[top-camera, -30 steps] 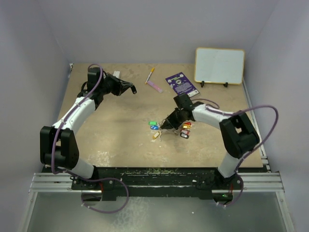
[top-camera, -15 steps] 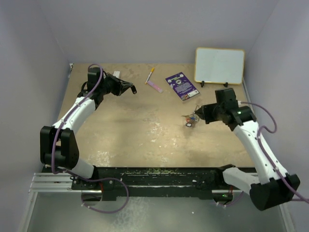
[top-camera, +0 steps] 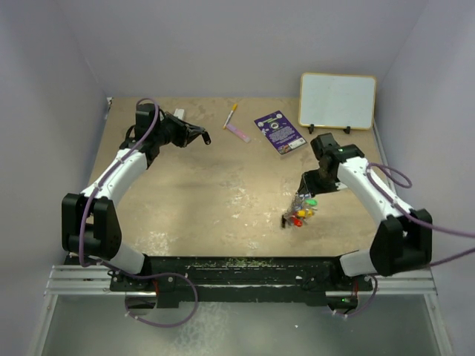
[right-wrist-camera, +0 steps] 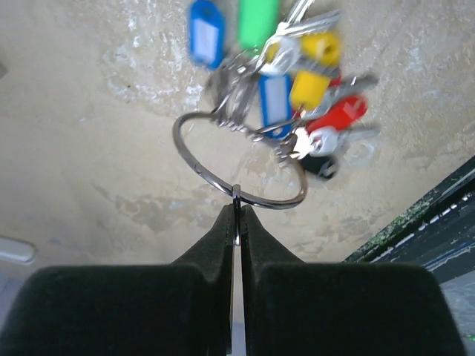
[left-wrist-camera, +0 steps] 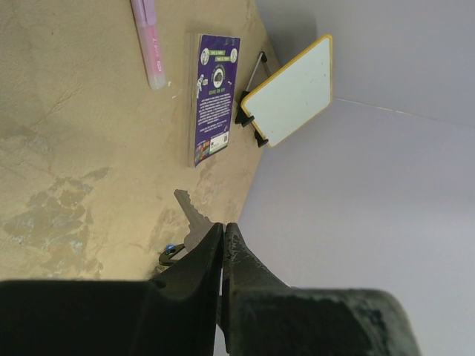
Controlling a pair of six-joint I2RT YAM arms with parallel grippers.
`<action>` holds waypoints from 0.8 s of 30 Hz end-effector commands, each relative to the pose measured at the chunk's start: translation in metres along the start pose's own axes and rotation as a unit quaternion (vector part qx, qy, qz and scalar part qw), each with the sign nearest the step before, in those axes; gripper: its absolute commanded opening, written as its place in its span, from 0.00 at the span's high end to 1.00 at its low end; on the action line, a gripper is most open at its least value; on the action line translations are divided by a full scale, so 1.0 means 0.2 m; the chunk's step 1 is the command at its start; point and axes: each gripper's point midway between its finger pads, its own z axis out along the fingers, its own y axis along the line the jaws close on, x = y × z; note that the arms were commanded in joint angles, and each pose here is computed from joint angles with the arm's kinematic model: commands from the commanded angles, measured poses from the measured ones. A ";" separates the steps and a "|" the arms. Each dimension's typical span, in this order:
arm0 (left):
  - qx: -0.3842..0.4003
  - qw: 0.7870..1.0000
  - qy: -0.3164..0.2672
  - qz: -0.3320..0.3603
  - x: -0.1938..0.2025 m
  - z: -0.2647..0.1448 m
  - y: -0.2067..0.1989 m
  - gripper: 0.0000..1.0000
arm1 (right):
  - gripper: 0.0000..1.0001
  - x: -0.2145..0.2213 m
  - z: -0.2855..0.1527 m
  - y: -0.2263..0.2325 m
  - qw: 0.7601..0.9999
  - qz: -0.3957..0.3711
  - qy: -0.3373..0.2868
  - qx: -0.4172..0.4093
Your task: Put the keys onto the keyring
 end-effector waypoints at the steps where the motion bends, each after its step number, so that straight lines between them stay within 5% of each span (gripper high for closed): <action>1: 0.035 0.999 -0.006 0.013 0.00 -0.07 -0.14 0.96 | 1.00 0.04 0.04 0.13 1.000 -0.020 0.015 -0.007; 24: 0.029 0.999 -0.009 0.010 -0.03 -0.03 -0.11 0.96 | 1.00 0.44 0.34 0.86 0.984 -0.061 0.137 -0.097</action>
